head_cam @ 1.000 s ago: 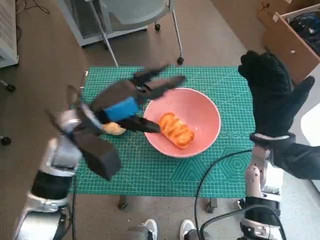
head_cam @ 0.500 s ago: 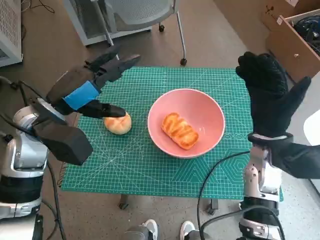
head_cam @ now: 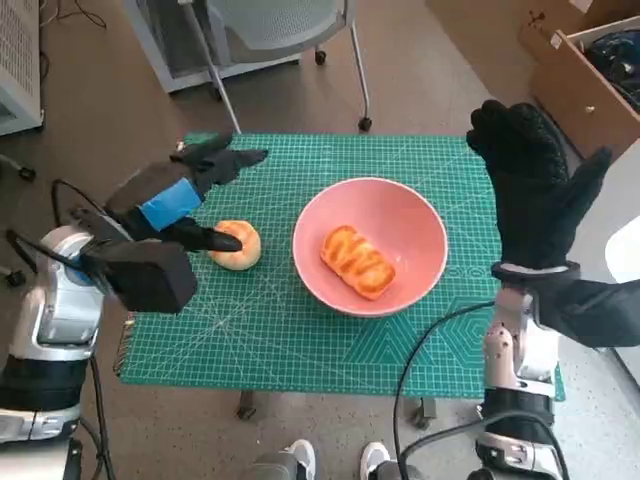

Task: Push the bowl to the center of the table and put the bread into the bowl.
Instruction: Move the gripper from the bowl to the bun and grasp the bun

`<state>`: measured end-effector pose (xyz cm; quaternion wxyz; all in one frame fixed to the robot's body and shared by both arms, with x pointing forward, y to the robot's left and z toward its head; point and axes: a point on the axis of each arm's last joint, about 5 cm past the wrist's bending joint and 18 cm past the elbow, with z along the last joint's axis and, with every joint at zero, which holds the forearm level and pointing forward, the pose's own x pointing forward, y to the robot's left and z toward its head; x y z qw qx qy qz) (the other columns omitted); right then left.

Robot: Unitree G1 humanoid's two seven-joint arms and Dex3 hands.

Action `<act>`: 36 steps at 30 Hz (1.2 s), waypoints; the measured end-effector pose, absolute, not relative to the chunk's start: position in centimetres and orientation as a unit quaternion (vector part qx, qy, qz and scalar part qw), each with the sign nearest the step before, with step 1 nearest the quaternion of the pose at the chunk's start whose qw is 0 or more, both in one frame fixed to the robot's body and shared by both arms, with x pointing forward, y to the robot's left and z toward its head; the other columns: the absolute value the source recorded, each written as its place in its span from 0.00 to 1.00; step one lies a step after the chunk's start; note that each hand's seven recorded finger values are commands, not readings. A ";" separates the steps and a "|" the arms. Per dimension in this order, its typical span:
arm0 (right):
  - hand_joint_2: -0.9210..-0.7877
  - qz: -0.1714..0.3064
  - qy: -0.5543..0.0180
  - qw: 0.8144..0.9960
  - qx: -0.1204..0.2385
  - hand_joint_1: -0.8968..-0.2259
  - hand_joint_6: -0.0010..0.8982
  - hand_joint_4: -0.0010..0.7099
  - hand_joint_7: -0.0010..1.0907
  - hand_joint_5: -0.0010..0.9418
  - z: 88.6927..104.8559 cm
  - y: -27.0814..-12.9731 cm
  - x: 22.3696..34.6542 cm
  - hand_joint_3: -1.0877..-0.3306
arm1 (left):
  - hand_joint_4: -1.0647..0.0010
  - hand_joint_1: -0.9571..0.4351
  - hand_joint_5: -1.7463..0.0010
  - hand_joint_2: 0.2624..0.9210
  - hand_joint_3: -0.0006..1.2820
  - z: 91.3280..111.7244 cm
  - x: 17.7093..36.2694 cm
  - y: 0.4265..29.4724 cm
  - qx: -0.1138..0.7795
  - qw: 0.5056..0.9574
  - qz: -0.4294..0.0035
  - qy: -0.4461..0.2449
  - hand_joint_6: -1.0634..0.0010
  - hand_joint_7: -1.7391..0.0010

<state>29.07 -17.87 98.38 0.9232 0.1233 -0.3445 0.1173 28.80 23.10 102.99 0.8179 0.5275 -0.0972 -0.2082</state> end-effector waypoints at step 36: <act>0.00 0.122 -0.353 0.920 0.115 0.40 0.06 0.37 0.49 0.00 98.6 -18.2 28.8 0.50 | 0.86 0.59 0.98 0.80 0.00 96.6 34.2 20.4 0.573 0.762 -0.259 0.155 0.65 0.97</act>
